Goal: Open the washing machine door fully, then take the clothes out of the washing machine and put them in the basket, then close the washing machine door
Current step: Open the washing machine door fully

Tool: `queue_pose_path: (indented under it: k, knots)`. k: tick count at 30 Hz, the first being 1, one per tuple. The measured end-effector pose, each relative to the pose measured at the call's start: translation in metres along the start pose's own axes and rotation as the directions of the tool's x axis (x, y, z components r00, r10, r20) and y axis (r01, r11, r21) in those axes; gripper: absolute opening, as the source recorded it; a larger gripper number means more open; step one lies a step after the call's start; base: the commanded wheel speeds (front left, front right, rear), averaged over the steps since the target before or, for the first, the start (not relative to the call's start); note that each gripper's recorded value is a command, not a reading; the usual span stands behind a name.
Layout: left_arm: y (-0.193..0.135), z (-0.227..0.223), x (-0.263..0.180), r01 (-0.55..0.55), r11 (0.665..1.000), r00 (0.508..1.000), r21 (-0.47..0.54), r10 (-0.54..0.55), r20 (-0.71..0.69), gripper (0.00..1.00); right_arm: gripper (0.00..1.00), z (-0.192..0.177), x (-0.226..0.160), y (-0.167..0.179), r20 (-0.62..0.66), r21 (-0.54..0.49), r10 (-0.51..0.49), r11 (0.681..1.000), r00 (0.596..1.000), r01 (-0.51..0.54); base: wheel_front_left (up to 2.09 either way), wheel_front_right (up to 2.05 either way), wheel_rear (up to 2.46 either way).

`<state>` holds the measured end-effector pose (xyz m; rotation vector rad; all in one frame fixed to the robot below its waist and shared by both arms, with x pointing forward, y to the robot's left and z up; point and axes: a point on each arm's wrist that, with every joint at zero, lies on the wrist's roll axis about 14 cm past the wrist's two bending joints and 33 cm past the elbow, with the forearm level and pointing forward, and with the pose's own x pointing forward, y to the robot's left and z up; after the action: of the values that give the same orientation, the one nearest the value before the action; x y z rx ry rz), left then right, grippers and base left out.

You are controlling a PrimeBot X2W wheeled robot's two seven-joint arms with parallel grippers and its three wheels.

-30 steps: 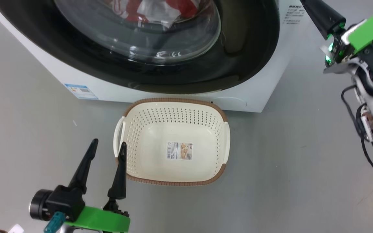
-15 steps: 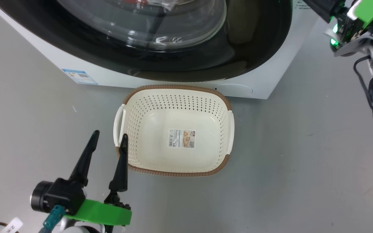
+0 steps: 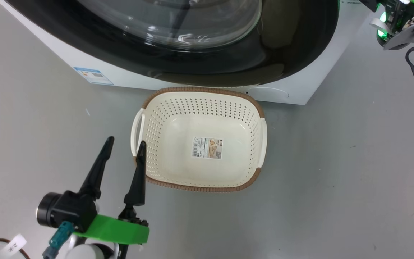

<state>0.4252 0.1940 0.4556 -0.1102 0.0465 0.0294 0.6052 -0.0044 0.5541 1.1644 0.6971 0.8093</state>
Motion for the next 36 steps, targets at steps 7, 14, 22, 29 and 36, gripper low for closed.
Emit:
queue_pose_path:
  k: [7, 14, 22, 29, 36]
  knots:
    - [-0.001, 0.012, -0.002, -0.002, 1.0, 1.0, -0.003, 0.002, 0.031, 1.0, 0.0, -0.017, -0.004, 0.006, -0.065, -0.012, -0.008, 1.0, 0.998, 0.007, 0.0, 0.0, 0.0]
    - [-0.003, 0.023, -0.007, 0.005, 1.0, 0.998, -0.005, -0.004, 0.059, 1.0, 0.0, -0.042, -0.012, 0.01, -0.126, -0.022, -0.015, 1.0, 0.992, 0.012, 0.0, 0.0, 0.0]
    - [-0.004, 0.025, -0.024, 0.004, 1.0, 0.998, -0.007, -0.004, 0.059, 1.0, 0.0, -0.078, -0.025, 0.016, -0.187, -0.022, -0.008, 1.0, 0.982, 0.004, 0.0, 0.0, 0.0]
    - [-0.004, 0.026, -0.043, -0.002, 1.0, 0.998, -0.009, 0.003, 0.057, 1.0, 0.0, -0.112, -0.033, 0.023, -0.242, -0.021, 0.005, 1.0, 0.97, -0.01, 0.0, 0.0, 0.0]
    - [-0.003, 0.029, -0.062, -0.01, 1.0, 0.998, -0.006, 0.01, 0.066, 1.0, 0.0, -0.148, -0.041, 0.033, -0.301, -0.018, 0.031, 0.999, 0.953, -0.038, 0.0, 0.0, 0.0]
